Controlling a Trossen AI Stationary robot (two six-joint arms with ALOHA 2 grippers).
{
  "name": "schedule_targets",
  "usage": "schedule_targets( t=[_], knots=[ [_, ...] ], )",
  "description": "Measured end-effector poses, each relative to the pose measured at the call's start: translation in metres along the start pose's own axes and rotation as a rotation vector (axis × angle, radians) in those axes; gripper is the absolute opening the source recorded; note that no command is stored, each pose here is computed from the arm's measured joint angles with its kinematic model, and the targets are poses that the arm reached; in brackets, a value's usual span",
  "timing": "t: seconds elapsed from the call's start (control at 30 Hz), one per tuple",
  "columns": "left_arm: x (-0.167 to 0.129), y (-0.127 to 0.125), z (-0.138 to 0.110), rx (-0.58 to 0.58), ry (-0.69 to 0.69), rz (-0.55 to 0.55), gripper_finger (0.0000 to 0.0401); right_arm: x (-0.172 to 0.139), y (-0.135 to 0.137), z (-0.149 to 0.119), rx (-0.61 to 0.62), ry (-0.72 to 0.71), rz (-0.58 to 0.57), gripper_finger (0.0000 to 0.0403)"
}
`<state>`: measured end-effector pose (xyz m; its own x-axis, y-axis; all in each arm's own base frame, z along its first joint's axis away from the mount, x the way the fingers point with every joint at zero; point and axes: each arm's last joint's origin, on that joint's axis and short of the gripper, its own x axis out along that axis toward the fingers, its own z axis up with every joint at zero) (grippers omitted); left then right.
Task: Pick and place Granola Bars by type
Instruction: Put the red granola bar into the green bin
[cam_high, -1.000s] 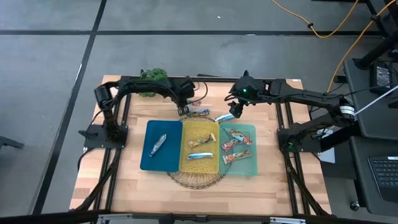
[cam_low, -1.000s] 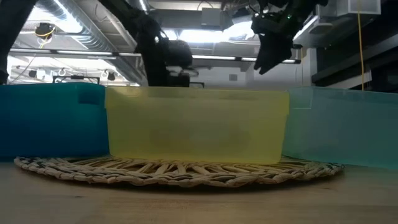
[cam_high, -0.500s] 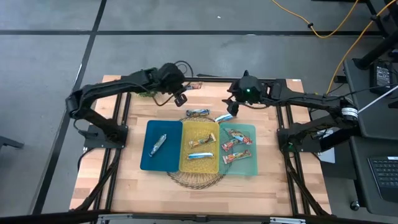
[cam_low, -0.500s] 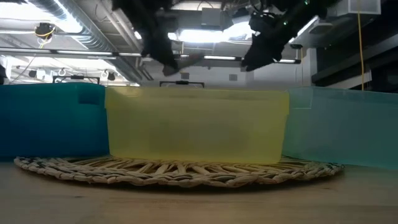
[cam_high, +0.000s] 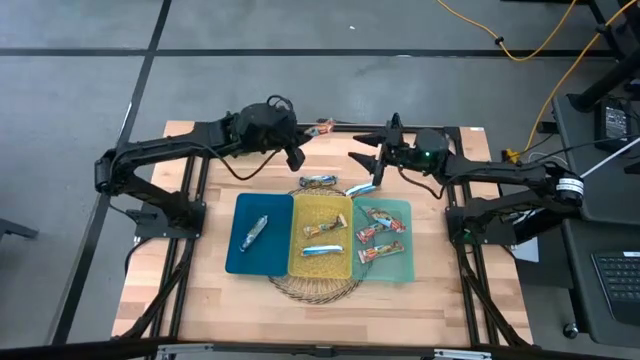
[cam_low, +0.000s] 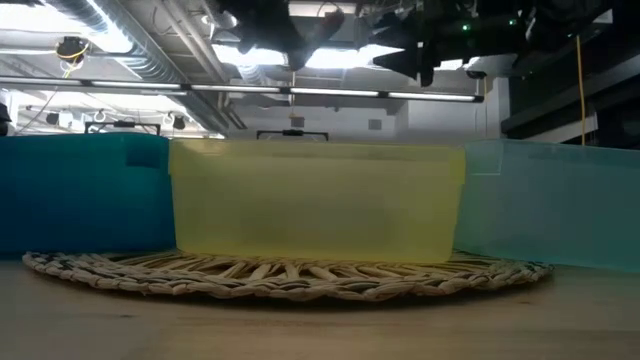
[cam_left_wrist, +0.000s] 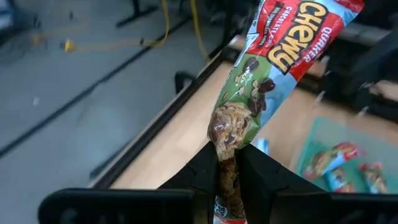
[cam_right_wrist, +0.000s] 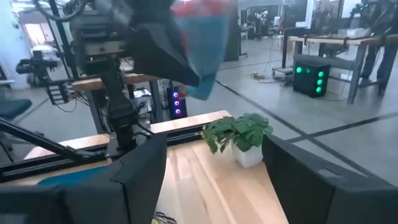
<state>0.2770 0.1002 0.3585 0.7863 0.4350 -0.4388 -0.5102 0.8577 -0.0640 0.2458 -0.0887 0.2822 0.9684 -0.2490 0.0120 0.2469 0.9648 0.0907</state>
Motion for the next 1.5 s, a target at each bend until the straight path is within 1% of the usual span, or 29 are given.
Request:
schedule_targets(
  t=[0.1,0.2,0.4,0.53,0.63,0.83,0.97,1.2,1.33,1.4,1.5],
  knots=[
    [0.003,-0.007,0.002,0.038,-0.031,-0.012,0.0041,0.001,-0.003,0.001,0.007,-0.025,0.015,0.0266],
    [0.006,-0.01,0.002,0.044,-0.044,-0.01,0.0034,0.0,-0.006,0.006,0.011,-0.073,0.039,0.0269],
    [0.01,-0.011,0.001,0.045,-0.04,-0.007,0.003,0.0,-0.01,0.014,0.066,-0.098,0.068,0.0306],
    [0.01,-0.011,0.001,0.045,-0.04,-0.007,0.003,0.002,-0.009,0.021,0.036,-0.113,0.077,0.032],
    [0.01,-0.011,0.001,0.045,-0.042,-0.001,0.003,0.003,-0.009,0.025,0.02,-0.106,0.075,0.032],
    [0.01,-0.011,0.001,0.037,-0.041,-0.001,0.0029,0.014,-0.01,0.025,0.016,-0.08,0.075,0.0318],
    [0.01,-0.011,0.001,0.038,-0.041,0.0,0.0029,0.028,-0.01,0.024,0.017,-0.061,0.104,0.0318],
    [0.01,-0.01,0.001,0.036,-0.042,0.006,0.0029,0.055,-0.011,0.037,-0.029,-0.085,0.135,0.0318],
    [0.01,-0.01,0.001,0.036,-0.042,0.005,0.0029,0.067,-0.012,0.042,-0.031,-0.091,0.148,0.0317],
    [0.01,-0.01,0.001,0.036,-0.042,0.006,0.0029,0.072,-0.013,0.042,-0.017,-0.082,0.157,0.031],
    [0.01,-0.01,0.001,0.036,-0.042,0.006,0.0029,0.078,-0.013,0.041,-0.009,-0.063,0.168,0.0282]
  ],
)
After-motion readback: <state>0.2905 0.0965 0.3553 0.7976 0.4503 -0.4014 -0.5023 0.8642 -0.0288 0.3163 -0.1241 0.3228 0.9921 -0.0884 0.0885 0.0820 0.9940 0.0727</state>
